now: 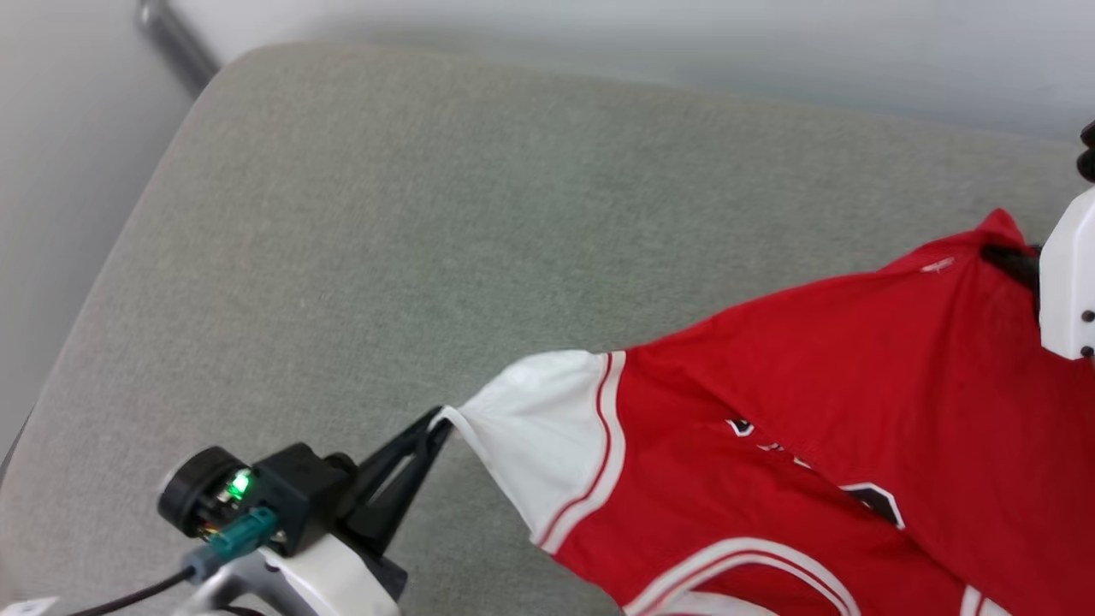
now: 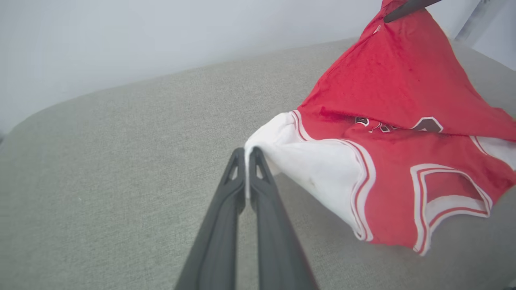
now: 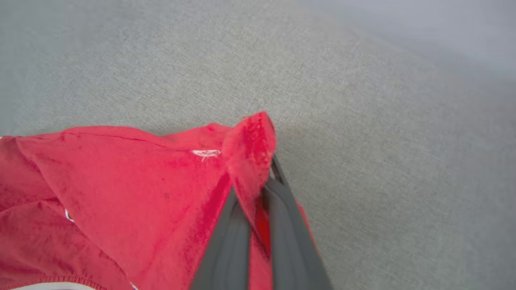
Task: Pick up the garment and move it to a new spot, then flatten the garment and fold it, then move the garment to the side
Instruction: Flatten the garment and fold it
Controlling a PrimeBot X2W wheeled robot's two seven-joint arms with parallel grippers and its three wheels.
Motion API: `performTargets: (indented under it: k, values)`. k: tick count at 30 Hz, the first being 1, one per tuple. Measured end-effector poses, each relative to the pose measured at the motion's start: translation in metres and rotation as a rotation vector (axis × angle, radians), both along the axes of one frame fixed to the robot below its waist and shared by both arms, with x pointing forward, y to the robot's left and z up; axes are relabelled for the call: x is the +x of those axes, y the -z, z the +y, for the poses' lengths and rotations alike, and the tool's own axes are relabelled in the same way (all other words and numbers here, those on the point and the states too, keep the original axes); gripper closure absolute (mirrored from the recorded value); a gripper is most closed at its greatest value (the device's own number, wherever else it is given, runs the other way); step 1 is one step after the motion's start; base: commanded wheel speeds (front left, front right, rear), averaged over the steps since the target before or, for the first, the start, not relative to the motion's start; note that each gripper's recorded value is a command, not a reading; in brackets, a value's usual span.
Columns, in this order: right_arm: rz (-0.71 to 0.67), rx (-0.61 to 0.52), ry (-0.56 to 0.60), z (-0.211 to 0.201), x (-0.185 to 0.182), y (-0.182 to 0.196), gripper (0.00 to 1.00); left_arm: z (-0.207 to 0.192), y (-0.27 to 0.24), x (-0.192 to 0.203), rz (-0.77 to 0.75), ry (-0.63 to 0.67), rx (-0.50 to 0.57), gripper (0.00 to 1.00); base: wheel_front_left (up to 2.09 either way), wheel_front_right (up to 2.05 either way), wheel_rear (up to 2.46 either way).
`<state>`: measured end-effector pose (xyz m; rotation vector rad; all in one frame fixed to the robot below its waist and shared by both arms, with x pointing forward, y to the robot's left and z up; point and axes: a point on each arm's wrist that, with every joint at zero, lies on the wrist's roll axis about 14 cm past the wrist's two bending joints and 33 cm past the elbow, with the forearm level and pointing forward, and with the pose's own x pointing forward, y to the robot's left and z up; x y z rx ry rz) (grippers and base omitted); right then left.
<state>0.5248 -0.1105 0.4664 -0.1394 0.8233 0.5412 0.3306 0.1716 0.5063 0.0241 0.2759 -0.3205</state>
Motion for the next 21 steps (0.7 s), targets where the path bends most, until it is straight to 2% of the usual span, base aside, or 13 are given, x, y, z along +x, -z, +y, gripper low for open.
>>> performTargets:
  k: [7, 15, 21]
  values:
    - [-0.196, 0.118, 0.073, -0.028, -0.015, -0.082, 1.00, -0.002, -0.065, 0.021, -0.197, 0.064, 0.066, 1.00, 0.00, 0.00, 0.00]
    - [-0.427, 0.169, 0.132, -0.068, -0.045, -0.169, 1.00, -0.016, -0.168, 0.049, -0.533, 0.128, 0.108, 1.00, 0.00, 0.00, 0.00]
    - [-0.596, 0.182, 0.156, -0.087, -0.073, -0.227, 1.00, -0.037, -0.240, 0.058, -0.766, 0.186, 0.088, 1.00, 0.00, 0.00, 0.00]
